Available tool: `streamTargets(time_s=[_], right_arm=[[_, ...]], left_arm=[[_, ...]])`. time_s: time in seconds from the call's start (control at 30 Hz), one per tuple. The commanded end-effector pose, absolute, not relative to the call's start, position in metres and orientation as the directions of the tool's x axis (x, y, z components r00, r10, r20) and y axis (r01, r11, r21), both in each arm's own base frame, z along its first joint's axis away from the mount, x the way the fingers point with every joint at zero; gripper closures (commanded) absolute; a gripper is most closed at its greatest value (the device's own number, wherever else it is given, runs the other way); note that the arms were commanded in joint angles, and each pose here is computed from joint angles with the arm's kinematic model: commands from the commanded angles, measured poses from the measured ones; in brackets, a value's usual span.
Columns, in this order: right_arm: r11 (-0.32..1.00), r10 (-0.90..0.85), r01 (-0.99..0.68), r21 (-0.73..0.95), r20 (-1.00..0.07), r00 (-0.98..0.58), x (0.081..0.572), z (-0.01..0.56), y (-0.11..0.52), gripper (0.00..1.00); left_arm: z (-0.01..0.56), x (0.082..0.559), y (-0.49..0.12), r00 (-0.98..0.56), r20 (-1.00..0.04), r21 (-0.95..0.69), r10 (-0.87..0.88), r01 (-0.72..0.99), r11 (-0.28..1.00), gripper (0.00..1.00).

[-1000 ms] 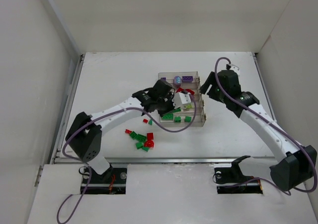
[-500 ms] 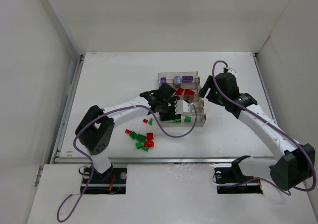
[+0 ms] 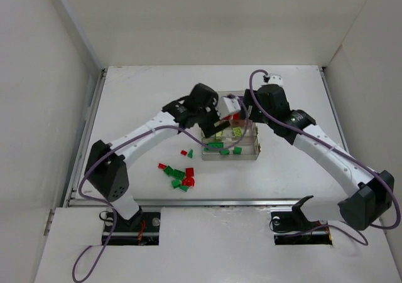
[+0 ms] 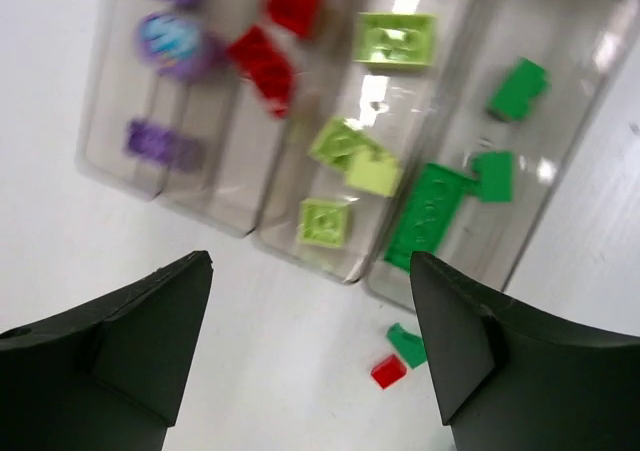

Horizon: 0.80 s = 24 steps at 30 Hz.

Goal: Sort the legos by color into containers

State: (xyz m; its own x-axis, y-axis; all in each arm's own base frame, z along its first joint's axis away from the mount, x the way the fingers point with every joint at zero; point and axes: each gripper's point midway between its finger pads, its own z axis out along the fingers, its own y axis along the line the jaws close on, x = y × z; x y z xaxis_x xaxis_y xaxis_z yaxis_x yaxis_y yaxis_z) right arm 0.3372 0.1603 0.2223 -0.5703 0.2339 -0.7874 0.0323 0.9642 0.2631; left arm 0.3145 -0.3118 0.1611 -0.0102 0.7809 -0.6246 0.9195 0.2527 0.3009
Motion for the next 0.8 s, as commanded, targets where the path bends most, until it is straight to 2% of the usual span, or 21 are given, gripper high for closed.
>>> streamTargets(time_s=[0.0,0.07,0.13,0.17,0.23,0.3,0.37,0.4,0.5,0.6,0.77], right_arm=[[0.974,0.157,-0.068,0.215,-0.862,-0.482,0.355,0.264,0.186,0.14],[0.97,0.111,-0.135,0.2,-0.866,-0.488,0.365,0.267,0.212,0.14],[0.955,0.085,-0.209,0.208,-0.873,-0.479,0.365,0.28,0.246,0.14],[0.953,0.029,-0.247,0.176,-0.863,-0.505,0.369,0.264,0.263,0.14],[0.929,-0.036,-0.335,0.159,-0.86,-0.509,0.359,0.259,0.304,0.14],[0.911,-0.134,-0.399,0.103,-0.842,-0.522,0.357,0.243,0.335,0.14],[0.857,-0.212,-0.506,0.098,-0.827,-0.521,0.34,0.24,0.374,0.17],[0.839,-0.299,-0.54,0.061,-0.778,-0.552,0.335,0.209,0.384,0.19],[0.783,-0.41,-0.616,0.083,-0.676,-0.612,0.321,0.166,0.405,0.29],[0.772,-0.459,-0.63,0.078,-0.618,-0.639,0.319,0.142,0.409,0.41],[0.765,-0.482,-0.636,0.102,-0.564,-0.67,0.314,0.112,0.416,0.41]], left_arm=[[0.241,0.344,-0.27,-0.209,-0.777,0.237,0.594,0.776,0.584,0.23],[0.252,0.36,-0.225,-0.356,-0.815,0.153,0.458,0.63,0.762,0.23],[0.254,0.368,-0.186,-0.433,-0.835,0.103,0.34,0.484,0.869,0.24],[0.253,0.38,-0.146,-0.494,-0.843,0.059,0.214,0.311,0.949,0.24],[0.235,0.381,-0.1,-0.546,-0.832,0.038,0.098,0.121,0.992,0.26],[0.235,0.382,-0.039,-0.529,-0.847,0.025,-0.053,-0.14,0.99,0.28],[0.223,0.373,-0.005,-0.524,-0.844,0.034,-0.112,-0.26,0.965,0.29],[0.222,0.37,0.019,-0.512,-0.847,0.038,-0.142,-0.324,0.945,0.29],[0.215,0.361,0.044,-0.5,-0.846,0.038,-0.182,-0.397,0.917,0.29],[0.214,0.36,0.044,-0.497,-0.846,0.021,-0.19,-0.388,0.921,0.29],[0.213,0.362,0.039,-0.505,-0.84,-0.007,-0.2,-0.357,0.934,0.29]])
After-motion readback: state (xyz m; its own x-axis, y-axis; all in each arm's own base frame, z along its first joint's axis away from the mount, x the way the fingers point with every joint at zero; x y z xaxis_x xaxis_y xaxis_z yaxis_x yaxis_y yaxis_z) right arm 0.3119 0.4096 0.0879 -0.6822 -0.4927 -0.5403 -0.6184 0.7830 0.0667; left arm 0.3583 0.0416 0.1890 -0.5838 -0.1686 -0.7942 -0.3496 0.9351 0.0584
